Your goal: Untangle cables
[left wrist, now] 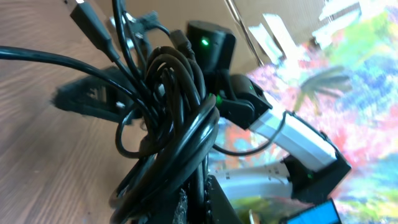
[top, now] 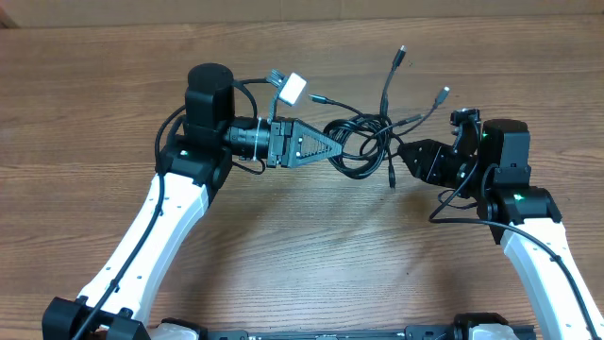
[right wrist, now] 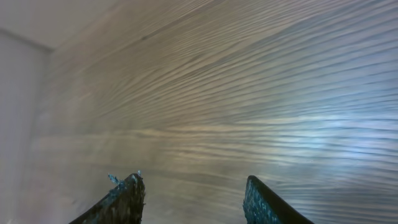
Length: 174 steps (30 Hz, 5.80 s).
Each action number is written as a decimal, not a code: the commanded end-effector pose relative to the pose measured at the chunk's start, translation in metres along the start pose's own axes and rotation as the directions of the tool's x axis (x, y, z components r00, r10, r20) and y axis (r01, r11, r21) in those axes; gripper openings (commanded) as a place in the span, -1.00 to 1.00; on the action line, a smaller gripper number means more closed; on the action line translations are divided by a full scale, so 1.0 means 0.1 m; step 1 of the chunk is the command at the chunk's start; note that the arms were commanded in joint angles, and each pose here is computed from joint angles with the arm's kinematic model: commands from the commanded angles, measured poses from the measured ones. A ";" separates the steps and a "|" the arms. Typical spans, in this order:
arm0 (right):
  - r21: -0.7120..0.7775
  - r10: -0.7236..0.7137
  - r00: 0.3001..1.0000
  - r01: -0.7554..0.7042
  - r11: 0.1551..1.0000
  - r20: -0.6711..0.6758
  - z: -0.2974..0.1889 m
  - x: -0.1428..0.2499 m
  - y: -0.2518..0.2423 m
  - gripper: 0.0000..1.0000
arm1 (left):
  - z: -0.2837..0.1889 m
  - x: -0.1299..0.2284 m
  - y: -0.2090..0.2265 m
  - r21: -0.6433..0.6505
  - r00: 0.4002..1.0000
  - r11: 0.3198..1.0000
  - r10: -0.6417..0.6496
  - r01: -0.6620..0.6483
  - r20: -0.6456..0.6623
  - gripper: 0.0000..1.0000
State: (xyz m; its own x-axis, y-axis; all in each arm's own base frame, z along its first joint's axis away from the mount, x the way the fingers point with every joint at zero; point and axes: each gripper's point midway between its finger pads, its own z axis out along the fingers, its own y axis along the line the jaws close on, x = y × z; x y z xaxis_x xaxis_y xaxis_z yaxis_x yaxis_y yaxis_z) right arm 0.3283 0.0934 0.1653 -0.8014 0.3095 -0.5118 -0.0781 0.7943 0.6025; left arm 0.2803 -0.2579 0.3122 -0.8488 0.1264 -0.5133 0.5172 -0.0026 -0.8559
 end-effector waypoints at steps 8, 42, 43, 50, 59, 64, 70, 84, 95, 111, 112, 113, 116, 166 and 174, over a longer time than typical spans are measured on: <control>-0.460 -0.167 0.986 0.159 0.874 0.023 -0.22 -0.07 0.89 0.00 | -0.26 -0.32 0.14 -0.123 0.975 0.981 -0.125 0.149 0.184 -0.92; -0.016 -0.065 0.995 0.067 0.998 0.079 0.02 -0.22 0.11 0.11 | 0.40 0.01 -0.09 -0.071 0.988 0.986 -0.150 0.152 0.038 -0.92; 0.063 -0.044 0.997 0.040 0.997 0.068 0.05 -0.19 -0.06 0.11 | 0.40 0.00 -0.09 -0.071 0.988 0.986 -0.150 0.152 0.039 -0.92; 0.237 0.023 1.000 -0.022 0.971 -0.003 0.16 0.00 -0.48 0.12 | 0.39 -0.01 -0.09 -0.070 0.989 0.987 -0.141 0.144 0.042 -0.92; 0.320 0.052 0.998 -0.039 0.947 -0.032 0.17 0.10 -0.67 0.11 | 0.39 0.00 -0.10 -0.068 0.992 0.990 -0.120 0.123 0.037 -0.91; 0.253 0.061 0.996 -0.044 0.967 -0.062 0.20 0.15 -0.55 0.11 | 0.40 0.03 -0.13 -0.053 1.000 0.999 0.001 -0.001 0.010 -0.91; 0.216 0.066 0.994 -0.046 0.975 -0.086 0.21 0.20 -0.49 0.12 | 0.33 0.28 -0.41 0.159 0.925 0.922 0.369 -0.352 -0.090 -0.91; 0.172 0.031 0.983 0.000 0.985 -0.178 0.19 0.39 -0.43 0.13 | -0.45 -0.10 -0.15 0.021 0.917 0.918 0.395 -0.396 0.046 -0.92; -0.351 -0.228 0.960 0.160 0.923 -0.163 0.12 0.40 0.42 0.11 | -0.54 -0.07 -0.06 -0.011 0.860 0.862 0.506 -0.507 0.058 -0.92; -0.640 -0.343 0.939 0.265 0.721 0.003 -0.40 0.29 1.12 0.08 | -0.54 -0.03 0.01 -0.047 0.680 0.682 0.732 -0.730 0.043 -0.92; -0.640 -0.342 0.940 0.270 0.719 0.011 -0.43 0.28 1.14 0.08 | -0.54 -0.02 0.01 -0.046 0.677 0.678 0.735 -0.733 0.042 -0.92; -0.641 -0.345 0.938 0.282 0.714 0.029 -0.48 0.26 1.18 0.08 | -0.54 0.00 0.02 -0.046 0.675 0.676 0.737 -0.735 0.040 -0.92; -0.638 -0.368 0.926 0.334 0.694 0.085 -0.61 0.22 1.28 0.10 | -0.54 0.04 0.05 -0.045 0.682 0.683 0.730 -0.729 0.037 -0.92; -0.411 -0.530 0.802 0.597 0.689 0.275 -0.69 0.07 1.22 -0.03 | 0.13 0.28 0.82 -0.508 0.999 0.860 0.046 -0.040 0.001 -0.92; -0.338 -0.484 0.865 0.498 0.798 0.132 -0.45 0.17 0.92 -0.03 | 0.29 0.34 0.83 -0.541 0.999 0.840 0.039 -0.036 -0.005 -0.91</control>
State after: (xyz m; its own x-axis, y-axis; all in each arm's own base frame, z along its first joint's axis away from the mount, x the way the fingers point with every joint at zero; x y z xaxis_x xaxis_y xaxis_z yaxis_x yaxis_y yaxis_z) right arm 0.2726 0.1537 0.2455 -0.5497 -0.0529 -0.8337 -0.7067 0.5616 0.4303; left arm 0.2876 -0.2814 0.2093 -0.8264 0.1758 -0.5349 0.5432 0.4988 -0.6753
